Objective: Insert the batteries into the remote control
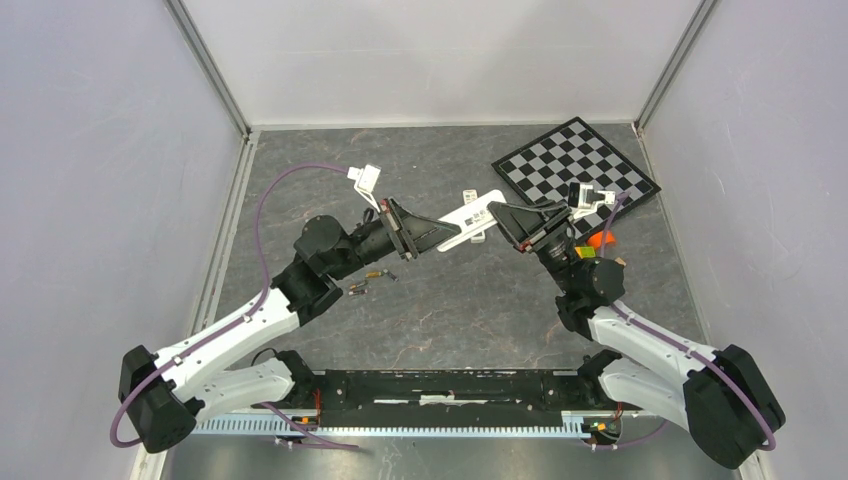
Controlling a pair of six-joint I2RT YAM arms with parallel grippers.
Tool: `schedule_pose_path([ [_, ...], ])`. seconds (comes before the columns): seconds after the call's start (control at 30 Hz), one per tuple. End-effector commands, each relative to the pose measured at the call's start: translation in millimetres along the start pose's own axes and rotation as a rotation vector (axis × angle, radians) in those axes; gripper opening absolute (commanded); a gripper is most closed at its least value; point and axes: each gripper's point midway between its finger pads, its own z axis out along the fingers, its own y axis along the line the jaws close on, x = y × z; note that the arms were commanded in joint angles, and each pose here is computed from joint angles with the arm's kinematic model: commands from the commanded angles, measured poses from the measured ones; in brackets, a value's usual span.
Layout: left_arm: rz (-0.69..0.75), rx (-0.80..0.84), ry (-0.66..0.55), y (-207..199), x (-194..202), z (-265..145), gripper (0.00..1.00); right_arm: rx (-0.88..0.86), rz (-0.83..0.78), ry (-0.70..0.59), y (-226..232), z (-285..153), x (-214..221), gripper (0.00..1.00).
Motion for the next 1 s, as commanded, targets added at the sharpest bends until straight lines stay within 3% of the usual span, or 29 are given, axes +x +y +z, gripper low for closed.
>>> schedule_pose_path([
  [0.0,0.033,0.014,-0.022,0,-3,1,0.04,-0.004,-0.008,0.010,-2,-3,3,0.27],
  [0.03,0.043,0.001,-0.018,3,-2,0,0.02,0.007,-0.013,0.016,-5,-3,4,0.29],
  [0.2,0.116,-0.158,0.047,46,16,-9,0.02,0.218,-0.168,0.119,-56,-16,20,0.81],
  [0.3,0.137,-0.295,0.145,83,37,-20,0.02,0.470,-0.329,0.237,-108,-41,27,0.90],
  [0.47,0.085,-0.463,0.349,137,85,-41,0.02,0.817,-0.508,0.383,-164,-102,22,0.84],
  [0.67,0.041,-0.553,0.504,185,129,-60,0.02,1.040,-0.620,0.531,-199,-162,21,0.71],
  [0.83,0.028,-0.580,0.585,207,145,-65,0.02,1.004,-0.558,0.643,-208,-174,46,0.57],
  [0.97,-0.023,-0.619,0.630,220,155,-70,0.02,0.918,-0.441,0.682,-209,-173,71,0.52],
])
